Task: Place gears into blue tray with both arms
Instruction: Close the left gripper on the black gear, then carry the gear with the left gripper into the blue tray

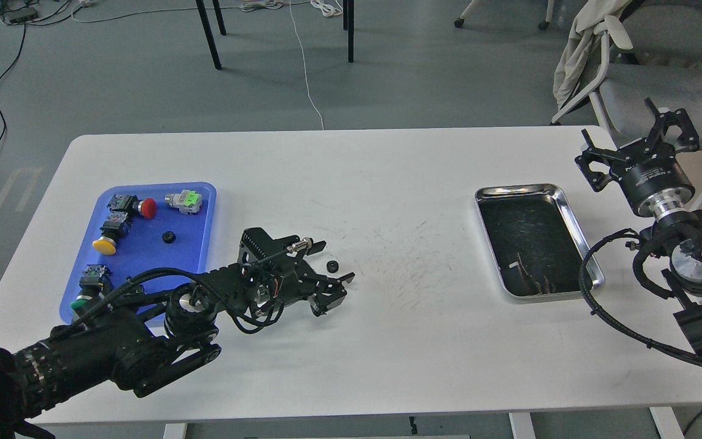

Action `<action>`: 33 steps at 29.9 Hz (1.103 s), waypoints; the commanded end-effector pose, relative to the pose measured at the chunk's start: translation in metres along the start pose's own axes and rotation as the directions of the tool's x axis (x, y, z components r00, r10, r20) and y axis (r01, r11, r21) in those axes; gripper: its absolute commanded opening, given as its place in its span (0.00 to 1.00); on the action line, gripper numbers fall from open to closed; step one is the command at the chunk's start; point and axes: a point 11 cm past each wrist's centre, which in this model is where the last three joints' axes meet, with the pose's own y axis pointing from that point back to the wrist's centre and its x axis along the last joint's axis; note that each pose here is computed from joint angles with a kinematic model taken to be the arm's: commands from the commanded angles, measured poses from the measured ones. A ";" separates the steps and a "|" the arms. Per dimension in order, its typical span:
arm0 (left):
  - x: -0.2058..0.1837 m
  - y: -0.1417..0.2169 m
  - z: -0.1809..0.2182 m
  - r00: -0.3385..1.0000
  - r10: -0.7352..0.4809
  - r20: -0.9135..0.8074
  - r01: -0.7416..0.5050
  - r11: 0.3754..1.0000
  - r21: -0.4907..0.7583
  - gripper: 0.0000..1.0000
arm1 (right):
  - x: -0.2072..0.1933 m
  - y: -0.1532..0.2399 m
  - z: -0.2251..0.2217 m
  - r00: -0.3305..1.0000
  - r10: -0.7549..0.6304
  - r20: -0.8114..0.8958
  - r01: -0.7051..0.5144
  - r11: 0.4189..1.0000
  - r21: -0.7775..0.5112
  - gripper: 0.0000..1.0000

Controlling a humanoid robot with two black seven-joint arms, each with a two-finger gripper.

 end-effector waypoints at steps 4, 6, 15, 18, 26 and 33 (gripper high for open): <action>-0.012 0.002 -0.006 1.000 -0.027 -0.010 0.028 0.999 0.023 0.31 | 0.000 0.000 0.000 1.000 -0.001 -0.001 0.001 1.000 0.000 0.98; -0.014 0.002 -0.005 0.999 -0.031 -0.014 0.031 0.999 0.021 0.19 | 0.001 0.001 0.000 1.000 0.002 -0.002 -0.002 1.000 -0.002 0.98; -0.013 0.008 -0.010 1.000 -0.022 -0.020 0.023 0.999 0.029 0.06 | 0.005 0.004 0.004 1.000 0.010 -0.003 -0.010 1.000 -0.012 0.98; 0.005 0.019 -0.023 1.000 0.008 0.019 -0.008 0.999 0.038 0.06 | 0.004 0.003 0.004 1.000 0.007 -0.002 -0.007 1.000 -0.011 0.98; 0.115 0.087 -0.090 0.989 0.111 0.099 -0.122 0.986 0.114 0.07 | 0.000 0.002 0.003 1.000 -0.005 -0.002 0.005 1.000 -0.012 0.98; 0.119 0.196 -0.155 0.996 0.016 0.086 -0.041 0.953 0.301 0.07 | -0.001 0.001 0.004 1.000 -0.006 0.000 0.006 1.000 -0.014 0.98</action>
